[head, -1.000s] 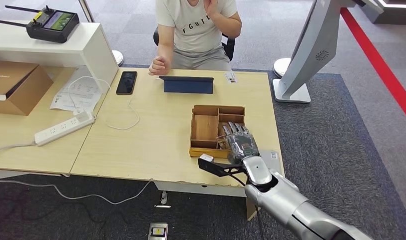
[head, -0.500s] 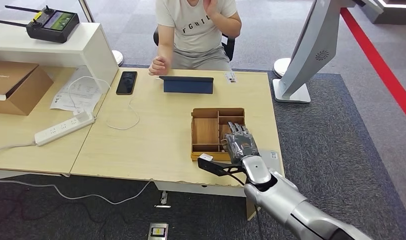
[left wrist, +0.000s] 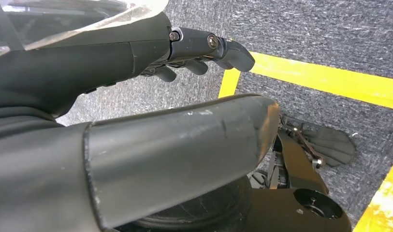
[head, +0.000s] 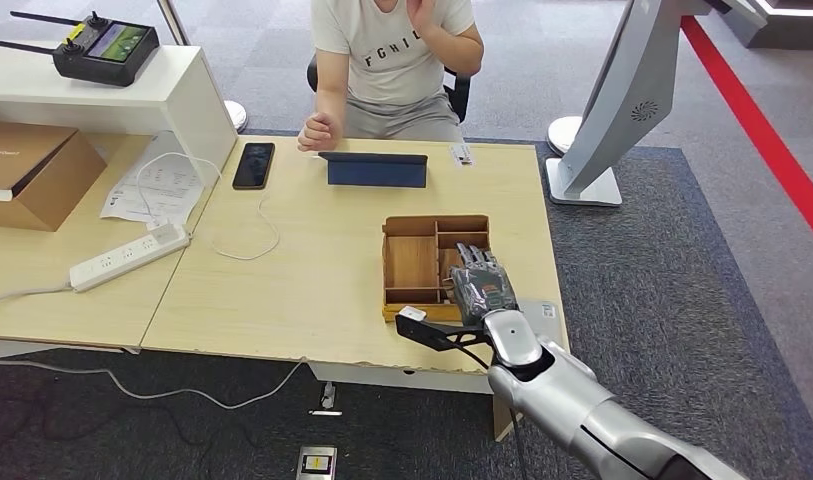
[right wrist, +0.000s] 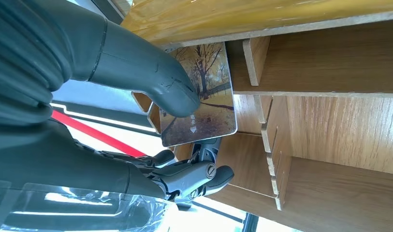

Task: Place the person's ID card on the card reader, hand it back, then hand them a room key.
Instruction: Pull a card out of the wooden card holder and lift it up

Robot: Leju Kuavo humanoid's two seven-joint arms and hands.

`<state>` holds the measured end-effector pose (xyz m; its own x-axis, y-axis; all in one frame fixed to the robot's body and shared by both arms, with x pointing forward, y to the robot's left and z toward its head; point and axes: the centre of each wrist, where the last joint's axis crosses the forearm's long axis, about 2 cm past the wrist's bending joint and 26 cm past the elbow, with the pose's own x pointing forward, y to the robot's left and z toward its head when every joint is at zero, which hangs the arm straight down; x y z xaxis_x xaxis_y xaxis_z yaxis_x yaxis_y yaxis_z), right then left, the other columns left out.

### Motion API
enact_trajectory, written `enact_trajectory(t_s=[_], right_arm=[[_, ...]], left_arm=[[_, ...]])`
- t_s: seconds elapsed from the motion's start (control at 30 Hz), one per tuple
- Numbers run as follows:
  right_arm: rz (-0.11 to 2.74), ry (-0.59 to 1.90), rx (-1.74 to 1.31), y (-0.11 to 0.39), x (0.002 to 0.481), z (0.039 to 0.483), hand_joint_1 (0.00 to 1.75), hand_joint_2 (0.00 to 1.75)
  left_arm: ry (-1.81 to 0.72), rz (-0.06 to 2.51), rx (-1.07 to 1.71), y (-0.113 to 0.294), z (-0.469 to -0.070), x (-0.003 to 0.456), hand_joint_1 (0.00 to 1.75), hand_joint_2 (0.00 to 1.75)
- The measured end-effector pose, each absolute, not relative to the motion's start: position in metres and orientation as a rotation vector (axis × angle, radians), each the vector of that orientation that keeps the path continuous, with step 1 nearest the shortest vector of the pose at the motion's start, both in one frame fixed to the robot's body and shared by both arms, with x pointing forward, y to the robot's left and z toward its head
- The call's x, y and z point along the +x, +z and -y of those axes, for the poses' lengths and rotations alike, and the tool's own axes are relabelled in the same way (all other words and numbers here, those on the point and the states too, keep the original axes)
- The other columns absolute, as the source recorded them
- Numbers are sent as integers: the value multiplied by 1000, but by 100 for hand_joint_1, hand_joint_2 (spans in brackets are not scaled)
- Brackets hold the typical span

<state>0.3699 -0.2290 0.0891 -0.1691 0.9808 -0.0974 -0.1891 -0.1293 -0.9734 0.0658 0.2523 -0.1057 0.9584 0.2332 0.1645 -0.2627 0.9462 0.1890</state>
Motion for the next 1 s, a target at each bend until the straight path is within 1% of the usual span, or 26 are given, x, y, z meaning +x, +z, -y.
enact_trajectory(t_s=[0.47,1.0], right_arm=[[1123,1491,-1063,89,370,229,175,175],[1274,1429,-1142,102,373,230,175,175]], left_arm=[[249,139,210,-106,-252,66,0,0],[242,150,208,-106,-252,65,0,0]])
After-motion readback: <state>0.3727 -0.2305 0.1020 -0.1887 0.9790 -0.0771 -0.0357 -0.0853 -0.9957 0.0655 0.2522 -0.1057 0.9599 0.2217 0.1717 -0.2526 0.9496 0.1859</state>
